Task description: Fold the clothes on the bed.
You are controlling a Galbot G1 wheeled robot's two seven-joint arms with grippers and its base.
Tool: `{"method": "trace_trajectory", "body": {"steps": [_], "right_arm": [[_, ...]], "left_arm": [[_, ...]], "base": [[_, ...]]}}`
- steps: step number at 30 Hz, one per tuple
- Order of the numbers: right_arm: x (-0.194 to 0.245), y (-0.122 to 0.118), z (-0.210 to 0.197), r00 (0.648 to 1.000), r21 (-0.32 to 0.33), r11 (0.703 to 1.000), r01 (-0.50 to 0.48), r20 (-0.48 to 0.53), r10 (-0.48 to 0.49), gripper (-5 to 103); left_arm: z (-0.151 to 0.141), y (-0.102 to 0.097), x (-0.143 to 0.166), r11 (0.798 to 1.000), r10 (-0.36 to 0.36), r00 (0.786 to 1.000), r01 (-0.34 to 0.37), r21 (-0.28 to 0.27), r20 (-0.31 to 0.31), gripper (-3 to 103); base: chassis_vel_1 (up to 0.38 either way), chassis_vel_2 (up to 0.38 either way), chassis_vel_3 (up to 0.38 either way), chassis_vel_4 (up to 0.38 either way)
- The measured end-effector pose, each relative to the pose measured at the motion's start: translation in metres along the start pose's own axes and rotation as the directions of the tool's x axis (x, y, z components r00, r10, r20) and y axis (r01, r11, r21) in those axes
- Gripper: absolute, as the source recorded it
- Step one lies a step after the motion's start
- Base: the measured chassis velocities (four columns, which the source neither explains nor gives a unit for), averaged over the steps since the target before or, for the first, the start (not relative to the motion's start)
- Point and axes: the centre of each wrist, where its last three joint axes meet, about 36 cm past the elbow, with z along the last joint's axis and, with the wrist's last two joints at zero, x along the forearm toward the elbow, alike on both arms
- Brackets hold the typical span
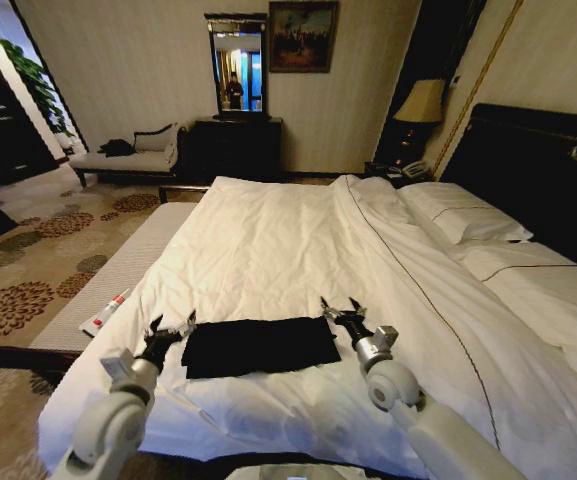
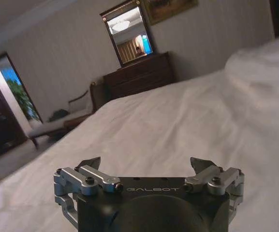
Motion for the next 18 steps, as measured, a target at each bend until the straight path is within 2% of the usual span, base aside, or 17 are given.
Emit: {"method": "trace_trajectory", "body": {"steps": [1, 3, 6, 7, 10, 11, 12, 14, 16, 17, 18], "right_arm": [[-0.003, -0.002, 0.012, 1.0, -0.061, 0.998, -0.001, -0.015, 0.0, 100], [0.003, -0.002, 0.025, 0.999, -0.098, 0.995, -0.016, -0.046, 0.011, 100], [0.014, -0.002, 0.037, 0.997, -0.11, 0.993, -0.031, -0.081, 0.022, 100], [0.026, -0.003, 0.049, 0.991, -0.103, 0.993, -0.052, -0.125, 0.039, 100], [0.042, -0.006, 0.065, 0.974, -0.032, 0.993, -0.113, -0.203, 0.104, 100], [0.049, -0.011, 0.074, 0.946, 0.064, 0.981, -0.18, -0.261, 0.191, 100], [0.049, -0.011, 0.074, 0.946, 0.064, 0.981, -0.18, -0.261, 0.191, 100], [0.056, -0.018, 0.08, 0.914, 0.175, 0.954, -0.244, -0.288, 0.287, 100], [0.058, -0.019, 0.08, 0.908, 0.2, 0.946, -0.255, -0.288, 0.306, 100], [0.064, -0.021, 0.078, 0.896, 0.245, 0.929, -0.277, -0.283, 0.342, 100], [0.066, -0.02, 0.075, 0.894, 0.259, 0.923, -0.283, -0.277, 0.352, 100]], "left_arm": [[-0.008, 0.005, -0.003, 0.999, -0.019, 1.0, 0.018, 0.046, 0.008, 100], [-0.015, 0.011, -0.006, 0.996, -0.041, 0.999, 0.04, 0.074, 0.01, 100], [-0.02, 0.015, -0.008, 0.995, -0.055, 0.998, 0.054, 0.089, 0.014, 100], [-0.025, 0.019, -0.011, 0.993, -0.065, 0.998, 0.062, 0.099, 0.02, 100], [-0.034, 0.022, -0.015, 0.991, -0.069, 0.997, 0.065, 0.113, 0.029, 100], [-0.039, 0.023, -0.017, 0.991, -0.066, 0.997, 0.061, 0.123, 0.034, 100], [-0.039, 0.023, -0.017, 0.991, -0.066, 0.997, 0.061, 0.123, 0.034, 100], [-0.045, 0.024, -0.019, 0.99, -0.06, 0.997, 0.054, 0.127, 0.043, 100], [-0.047, 0.024, -0.019, 0.99, -0.059, 0.997, 0.053, 0.128, 0.046, 100], [-0.052, 0.025, -0.02, 0.99, -0.055, 0.997, 0.047, 0.132, 0.057, 100], [-0.054, 0.026, -0.02, 0.99, -0.053, 0.997, 0.044, 0.137, 0.063, 100]], "base": [[0.0, 0.0, 0.0, 0.0], [0.0, 0.0, 0.0, 0.0], [0.0, 0.0, 0.0, 0.0], [0.0, 0.0, 0.0, 0.0], [0.0, 0.0, 0.0, 0.0], [0.0, 0.0, 0.0, 0.0], [0.0, 0.0, 0.0, 0.0], [0.0, 0.0, 0.0, 0.0], [0.0, 0.0, 0.0, 0.0], [0.0, 0.0, 0.0, 0.0], [0.0, 0.0, 0.0, 0.0]]}}
